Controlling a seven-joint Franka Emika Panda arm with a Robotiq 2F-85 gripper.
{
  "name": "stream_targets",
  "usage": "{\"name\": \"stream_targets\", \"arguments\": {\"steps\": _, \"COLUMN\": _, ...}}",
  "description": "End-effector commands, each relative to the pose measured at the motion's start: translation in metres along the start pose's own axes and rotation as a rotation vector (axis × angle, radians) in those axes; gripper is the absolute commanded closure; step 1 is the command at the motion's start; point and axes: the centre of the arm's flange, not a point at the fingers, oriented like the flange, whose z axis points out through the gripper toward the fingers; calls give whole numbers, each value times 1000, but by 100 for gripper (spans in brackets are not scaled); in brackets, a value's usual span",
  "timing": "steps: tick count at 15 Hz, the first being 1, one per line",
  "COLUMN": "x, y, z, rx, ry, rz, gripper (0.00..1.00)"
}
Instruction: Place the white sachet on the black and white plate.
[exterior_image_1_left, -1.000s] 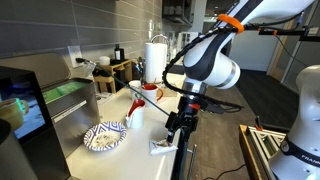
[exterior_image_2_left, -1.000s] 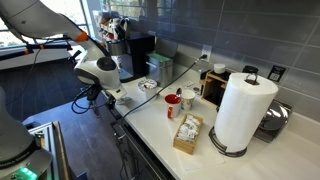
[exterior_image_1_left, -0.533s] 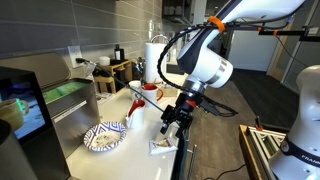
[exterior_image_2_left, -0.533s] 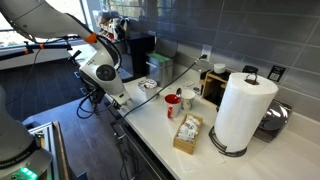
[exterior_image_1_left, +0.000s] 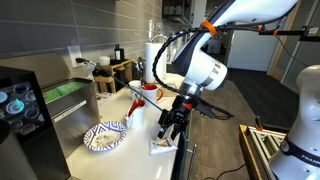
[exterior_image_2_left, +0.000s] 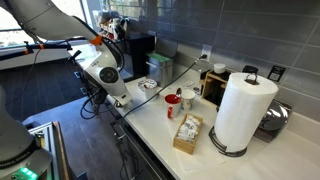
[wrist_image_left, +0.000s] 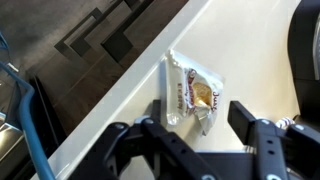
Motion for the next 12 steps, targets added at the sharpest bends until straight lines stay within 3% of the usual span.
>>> {"name": "stream_targets", "arguments": {"steps": 1, "x": 4, "y": 1, "z": 13, "rx": 20, "ry": -13, "rz": 1, "gripper": 62}}
{"name": "stream_targets", "arguments": {"steps": 6, "x": 5, "y": 0, "z": 16, "rx": 18, "ry": -22, "rz": 4, "gripper": 99}}
{"name": "stream_targets", "arguments": {"steps": 12, "x": -3, "y": -2, "z": 4, "rx": 45, "ry": -44, "rz": -16, "gripper": 99}}
